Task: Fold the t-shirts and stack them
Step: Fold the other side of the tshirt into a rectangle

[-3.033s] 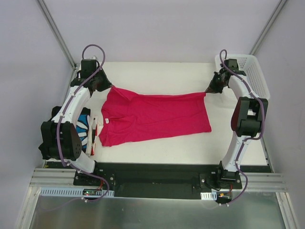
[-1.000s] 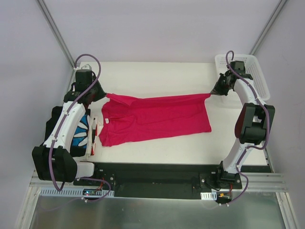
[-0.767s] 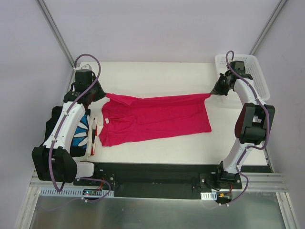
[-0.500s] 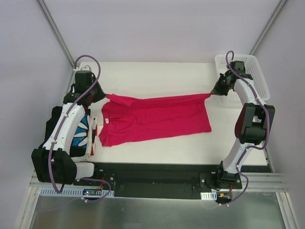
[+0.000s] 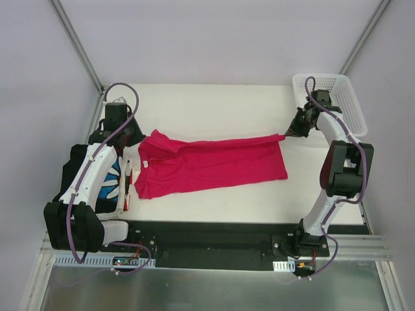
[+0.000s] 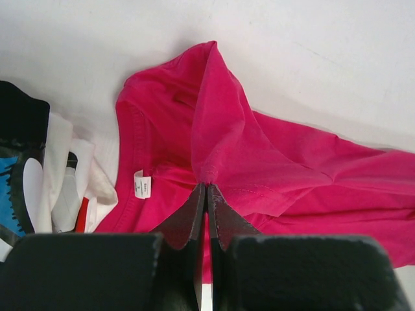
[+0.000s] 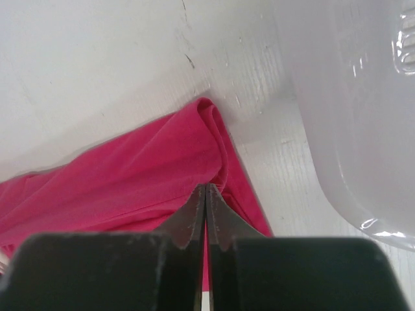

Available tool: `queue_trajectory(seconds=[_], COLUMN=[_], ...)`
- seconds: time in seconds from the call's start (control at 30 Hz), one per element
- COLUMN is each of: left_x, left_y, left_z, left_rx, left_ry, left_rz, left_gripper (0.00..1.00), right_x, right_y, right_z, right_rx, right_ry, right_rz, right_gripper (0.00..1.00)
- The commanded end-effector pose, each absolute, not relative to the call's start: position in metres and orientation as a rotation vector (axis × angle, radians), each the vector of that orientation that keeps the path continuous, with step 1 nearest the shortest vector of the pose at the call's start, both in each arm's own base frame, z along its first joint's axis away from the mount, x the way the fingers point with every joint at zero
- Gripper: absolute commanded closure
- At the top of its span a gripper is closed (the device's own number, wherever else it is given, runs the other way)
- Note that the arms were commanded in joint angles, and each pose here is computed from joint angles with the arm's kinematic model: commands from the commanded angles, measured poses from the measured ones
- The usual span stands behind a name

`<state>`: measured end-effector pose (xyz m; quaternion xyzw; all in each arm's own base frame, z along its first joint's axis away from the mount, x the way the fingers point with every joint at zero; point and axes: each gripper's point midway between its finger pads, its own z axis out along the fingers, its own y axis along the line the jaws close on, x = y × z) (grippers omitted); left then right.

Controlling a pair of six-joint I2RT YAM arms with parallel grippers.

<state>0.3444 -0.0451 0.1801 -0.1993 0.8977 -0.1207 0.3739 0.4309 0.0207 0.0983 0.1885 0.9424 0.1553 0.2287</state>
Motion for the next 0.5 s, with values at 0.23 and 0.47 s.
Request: queue_trajectory(seconds=[0.23,0.47], left_x=[0.328,0.326], left_y=[-0.048,-0.050], left_z=[0.170,0.165], left_rx=[-0.524,-0.519], left_ry=[2.312,2.323], left_rz=[-0.326,-0.328], left_gripper=[1.00,1.00], right_x=[0.412,0.402], right_y=[0.032,0.034], right_z=[0.114,0.110], right_rx=[0.478,0.468], right_ry=[2.558,2.571], right_rz=[0.432,0.427], right_gripper=[0.99,0.99])
